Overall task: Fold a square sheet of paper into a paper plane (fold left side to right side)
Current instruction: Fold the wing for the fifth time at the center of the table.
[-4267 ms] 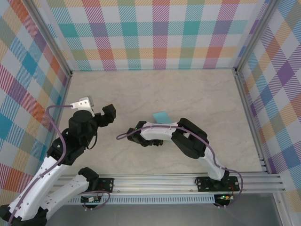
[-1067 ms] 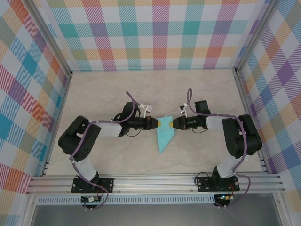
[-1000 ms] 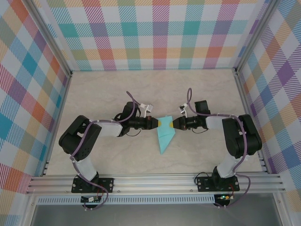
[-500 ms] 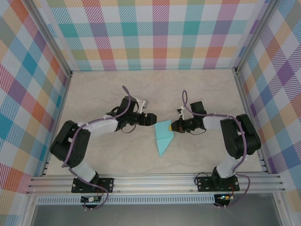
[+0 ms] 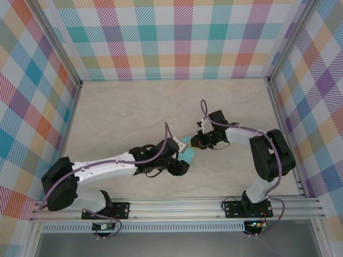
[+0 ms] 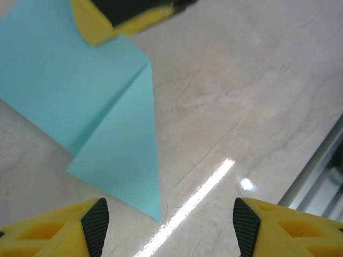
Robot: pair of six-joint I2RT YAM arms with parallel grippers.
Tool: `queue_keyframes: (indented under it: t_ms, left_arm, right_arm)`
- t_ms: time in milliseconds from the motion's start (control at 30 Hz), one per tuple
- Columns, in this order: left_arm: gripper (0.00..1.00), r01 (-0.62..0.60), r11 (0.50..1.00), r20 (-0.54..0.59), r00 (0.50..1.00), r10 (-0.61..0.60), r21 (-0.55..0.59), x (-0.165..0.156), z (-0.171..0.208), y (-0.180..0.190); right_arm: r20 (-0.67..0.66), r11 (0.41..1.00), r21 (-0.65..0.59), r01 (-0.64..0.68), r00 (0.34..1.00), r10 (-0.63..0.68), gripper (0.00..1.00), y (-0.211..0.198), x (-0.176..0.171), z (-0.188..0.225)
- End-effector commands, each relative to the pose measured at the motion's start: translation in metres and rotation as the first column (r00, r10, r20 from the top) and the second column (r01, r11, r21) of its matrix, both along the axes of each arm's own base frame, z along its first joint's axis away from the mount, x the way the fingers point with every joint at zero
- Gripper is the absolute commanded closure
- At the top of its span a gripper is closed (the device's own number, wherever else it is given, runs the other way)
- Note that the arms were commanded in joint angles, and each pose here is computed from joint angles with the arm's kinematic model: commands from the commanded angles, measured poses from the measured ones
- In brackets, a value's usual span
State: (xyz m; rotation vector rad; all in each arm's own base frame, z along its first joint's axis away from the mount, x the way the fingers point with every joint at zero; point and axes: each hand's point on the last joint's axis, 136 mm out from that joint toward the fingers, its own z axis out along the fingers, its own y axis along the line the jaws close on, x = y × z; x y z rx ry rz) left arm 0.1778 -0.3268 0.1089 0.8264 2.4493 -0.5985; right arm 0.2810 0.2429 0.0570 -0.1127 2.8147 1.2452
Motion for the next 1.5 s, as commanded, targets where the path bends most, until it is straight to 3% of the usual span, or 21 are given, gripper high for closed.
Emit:
queue_keyframes:
  t_ms: [0, 200, 533, 1167, 1300, 1467]
  left_arm:
    - [0.35, -0.077, 0.989, 0.01, 0.997, 0.076, 0.127, 0.002, -0.026, 0.0]
    - [0.36, -0.113, 0.954, 0.05, 0.993, 0.103, 0.277, 0.009, -0.052, -0.018]
    - [0.48, -0.181, 0.877, 0.158, 0.98, 0.122, 0.446, 0.016, -0.072, -0.011]
    - [0.77, -0.192, 0.854, 0.172, 0.977, 0.122, 0.484, 0.016, -0.083, -0.013]
    - [0.8, -0.201, 0.853, 0.178, 0.976, 0.129, 0.481, 0.017, -0.081, -0.012]
    - [0.85, -0.204, 0.855, 0.175, 0.975, 0.135, 0.477, 0.016, -0.083, -0.012]
  right_arm:
    - [-0.067, 0.998, -0.053, 0.026, 0.997, -0.029, 0.99, -0.002, -0.004, -0.007]
    - [-0.088, 0.997, -0.073, 0.028, 0.996, -0.034, 0.99, -0.002, -0.008, -0.01]
    - [-0.097, 0.996, -0.081, 0.026, 0.995, -0.034, 0.98, -0.001, -0.009, -0.014]
    - [-0.116, 0.995, -0.096, 0.022, 0.993, -0.033, 0.97, -0.002, -0.009, -0.02]
    - [-0.11, 0.995, -0.093, 0.019, 0.994, -0.029, 0.93, -0.002, -0.01, -0.018]
    - [-0.05, 0.995, -0.083, 0.055, 0.997, -0.06, 0.72, -0.005, -0.002, 0.0]
